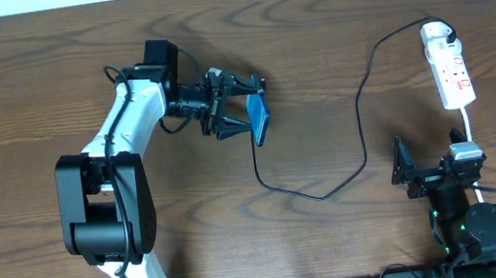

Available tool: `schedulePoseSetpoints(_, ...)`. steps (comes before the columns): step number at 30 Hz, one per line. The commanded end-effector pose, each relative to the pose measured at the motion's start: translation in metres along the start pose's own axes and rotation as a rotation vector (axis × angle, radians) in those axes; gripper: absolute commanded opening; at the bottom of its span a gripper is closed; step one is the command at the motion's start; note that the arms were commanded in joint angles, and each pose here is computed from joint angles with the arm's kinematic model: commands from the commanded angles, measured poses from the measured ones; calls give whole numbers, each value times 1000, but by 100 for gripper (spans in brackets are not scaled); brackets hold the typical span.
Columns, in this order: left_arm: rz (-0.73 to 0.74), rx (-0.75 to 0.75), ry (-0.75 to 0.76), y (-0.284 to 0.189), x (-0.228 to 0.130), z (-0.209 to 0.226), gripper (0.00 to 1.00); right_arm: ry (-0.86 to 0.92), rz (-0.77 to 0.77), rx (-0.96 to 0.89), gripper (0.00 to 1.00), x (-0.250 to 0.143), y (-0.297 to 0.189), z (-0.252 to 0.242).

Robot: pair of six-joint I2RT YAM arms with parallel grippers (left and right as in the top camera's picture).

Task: Plug charger to phone and switch on socket
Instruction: 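Carry the phone rightward with the left gripper toward the table center, then move the right gripper forward from rest toward the black cable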

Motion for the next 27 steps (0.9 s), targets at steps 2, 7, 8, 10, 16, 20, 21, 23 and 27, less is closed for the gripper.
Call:
schedulePoseSetpoints(2,38,-59,-6,-5,-9,-13,64,52,-2,11,99,0,0,1)
schedulePoseSetpoints(7,33,-64,12,-5,-8,-15,63,75,0,14,99,0,0,2)
schedulePoseSetpoints(8,32,-66,16,-5,-8,-15,63,75,0,14,99,0,0,2)
schedulePoseSetpoints(10,30,-68,26,-5,-7,-16,63,75,2,15,99,-1,0,2)
schedulePoseSetpoints(16,29,-69,30,-5,-7,-16,63,79,31,94,99,0,1,7)
schedulePoseSetpoints(20,25,-75,50,-5,-6,-18,63,103,82,94,99,6,3,7)
schedulePoseSetpoints(21,24,-76,55,-5,-6,-18,63,104,103,94,99,8,4,7)
schedulePoseSetpoints(23,23,-78,62,-5,-5,-19,63,107,146,94,99,15,7,6)
schedulePoseSetpoints(27,22,-80,68,-5,-5,-20,63,114,243,102,99,31,19,6)
Point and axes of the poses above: each gripper's point midway between its finger pads, its own y axis out along the fingers, its own z axis along the line the jaws close on, x = y × z, the point moved 10 cm from there along -y, back along the fingers, and after that the axes turned 8 degrees about -y, right-handed, at the moved point
